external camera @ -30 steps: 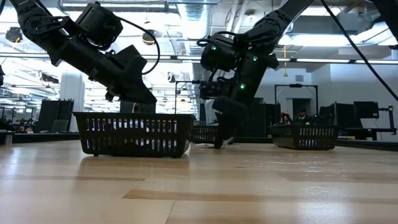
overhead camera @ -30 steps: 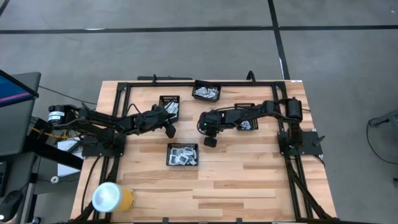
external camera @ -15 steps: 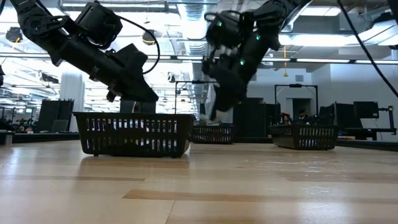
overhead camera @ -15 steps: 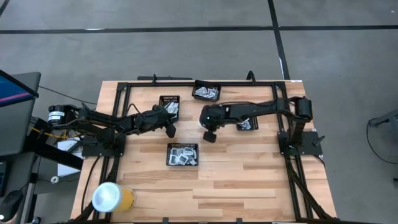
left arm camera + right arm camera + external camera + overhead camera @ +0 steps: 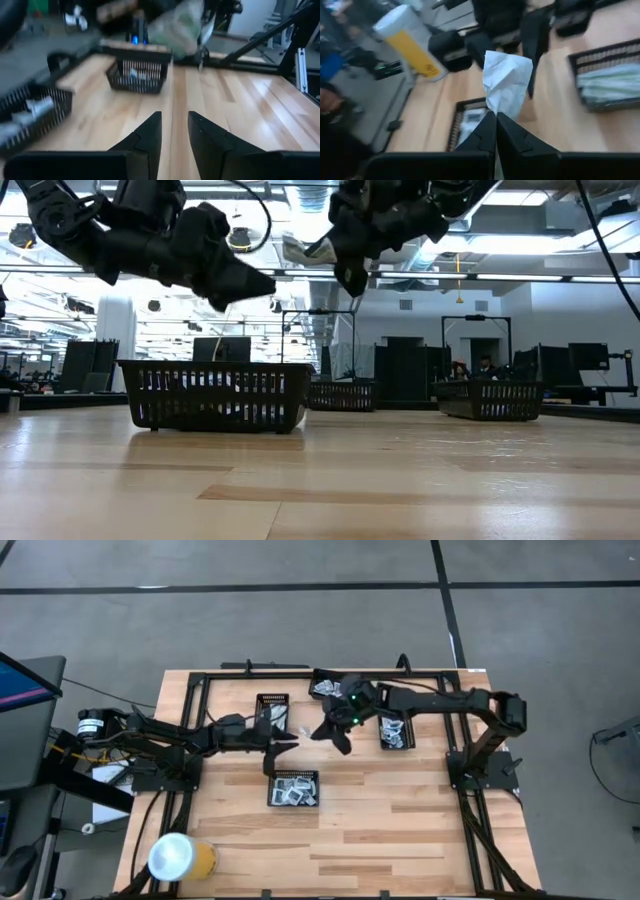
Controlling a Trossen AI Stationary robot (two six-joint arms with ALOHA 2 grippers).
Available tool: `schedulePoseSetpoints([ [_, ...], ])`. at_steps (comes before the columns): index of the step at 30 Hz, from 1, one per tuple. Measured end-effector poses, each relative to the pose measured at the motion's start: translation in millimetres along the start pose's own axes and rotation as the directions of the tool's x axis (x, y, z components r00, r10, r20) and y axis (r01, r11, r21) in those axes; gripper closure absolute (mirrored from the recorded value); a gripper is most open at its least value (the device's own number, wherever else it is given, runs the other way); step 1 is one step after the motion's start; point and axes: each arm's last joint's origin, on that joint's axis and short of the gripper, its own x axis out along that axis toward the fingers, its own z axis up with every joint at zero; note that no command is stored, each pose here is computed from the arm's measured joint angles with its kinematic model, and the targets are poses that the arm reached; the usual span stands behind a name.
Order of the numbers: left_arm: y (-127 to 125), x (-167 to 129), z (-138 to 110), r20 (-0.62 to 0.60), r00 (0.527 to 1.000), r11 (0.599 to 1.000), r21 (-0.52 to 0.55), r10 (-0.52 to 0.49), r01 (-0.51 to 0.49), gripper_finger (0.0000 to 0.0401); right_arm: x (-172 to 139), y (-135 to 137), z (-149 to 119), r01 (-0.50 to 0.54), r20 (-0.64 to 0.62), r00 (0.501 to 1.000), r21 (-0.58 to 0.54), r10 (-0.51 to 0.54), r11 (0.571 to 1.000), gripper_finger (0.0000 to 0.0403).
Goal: Pick & Place First Aid Supplies
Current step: Put the green bandage into the left black bin
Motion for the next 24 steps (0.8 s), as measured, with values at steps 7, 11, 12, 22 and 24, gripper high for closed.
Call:
schedulePoseSetpoints([
  [7,-0.3,-0.3,7.6,0.078,0.997,0.988,0.153,-0.005,-0.008,0.0304,3.8,-2.2,-8.4,-0.091,-0.07,0.993,0.06,0.095,0.994,0.0402],
  [11,-0.3,-0.3,7.5,0.077,0.997,0.988,0.155,-0.005,-0.007,0.0287,12.1,0.0,-10.3,-0.11,-0.072,0.991,0.053,0.113,0.993,0.0402],
  [12,-0.3,-0.3,7.5,0.077,0.997,0.988,0.156,-0.005,-0.007,0.0282,13.1,-0.7,-13.4,-0.106,-0.089,0.99,0.067,0.112,0.992,0.0402],
  [22,-4.5,-0.4,11.1,0.113,0.993,0.976,0.217,-0.025,-0.001,0.0246,20.6,0.6,-15.5,-0.121,-0.089,0.988,0.061,0.126,0.991,0.0402],
  [24,-5.9,-0.3,11.2,0.114,0.993,0.976,0.217,-0.031,0.005,0.0248,20.7,0.8,-14.6,-0.125,-0.081,0.988,0.056,0.129,0.991,0.0402],
])
